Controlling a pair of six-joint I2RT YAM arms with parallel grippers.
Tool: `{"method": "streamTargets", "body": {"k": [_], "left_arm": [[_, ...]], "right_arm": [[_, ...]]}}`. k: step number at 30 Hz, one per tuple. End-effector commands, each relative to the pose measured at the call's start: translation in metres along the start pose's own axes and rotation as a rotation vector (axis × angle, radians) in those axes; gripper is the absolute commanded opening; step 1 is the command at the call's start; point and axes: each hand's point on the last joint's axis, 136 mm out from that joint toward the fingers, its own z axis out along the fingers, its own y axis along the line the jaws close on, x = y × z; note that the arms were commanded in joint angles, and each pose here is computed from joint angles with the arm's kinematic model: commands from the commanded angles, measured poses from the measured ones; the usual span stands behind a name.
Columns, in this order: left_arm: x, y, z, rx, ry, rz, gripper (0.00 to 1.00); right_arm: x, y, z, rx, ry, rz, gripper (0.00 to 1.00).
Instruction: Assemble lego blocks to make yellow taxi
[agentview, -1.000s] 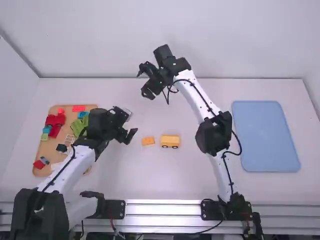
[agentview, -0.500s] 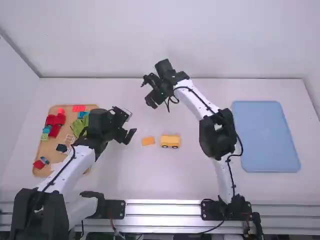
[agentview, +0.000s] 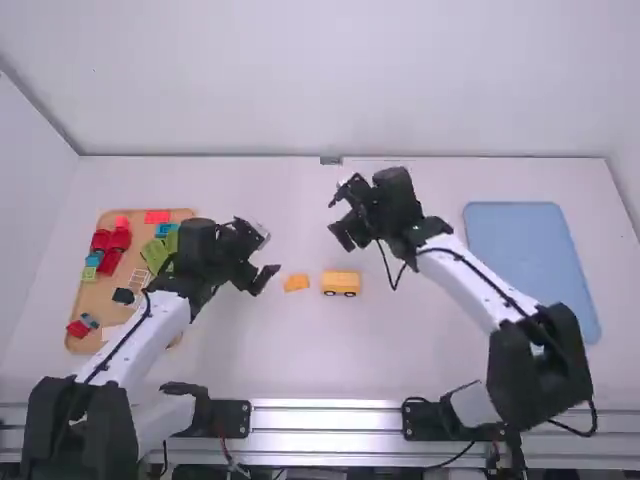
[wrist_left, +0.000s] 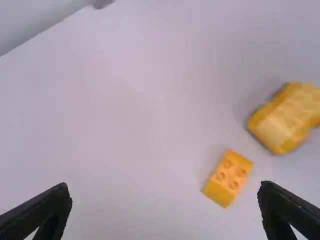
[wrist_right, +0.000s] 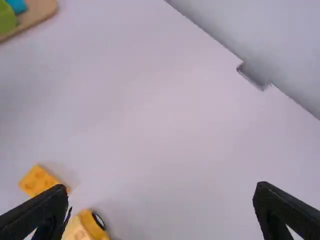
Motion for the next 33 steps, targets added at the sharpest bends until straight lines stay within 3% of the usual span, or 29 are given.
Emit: {"method": "streamTargets", "body": {"k": [1,9,15,22,33], "left_arm": [[-0.006,-0.041,0.001,0.227,-0.102,0.159,0.99],[0.006,-0.071,0.019,0.441,-0.200,0.295,0.99],[0.039,-0.081,0.052,0.544,-0.234,0.393,0.99],[0.062,-0.076,0.084,0.584,-0.209,0.379,0.99],[0.069,-0.063,0.090,0.571,-0.188,0.336,0.98]], "right_arm": [[0.021,-0.001,-0.008,0.020,0.000,0.019,0.98],[0.041,-0.013,-0.008,0.094,-0.132,0.036,0.98],[0.048,0.003,-0.003,0.022,-0.182,-0.050,0.98],[0.042,0.021,-0.016,-0.178,-0.286,-0.122,0.98],[0.046,0.005,-0.021,-0.163,-0.300,-0.098,0.98]]}}
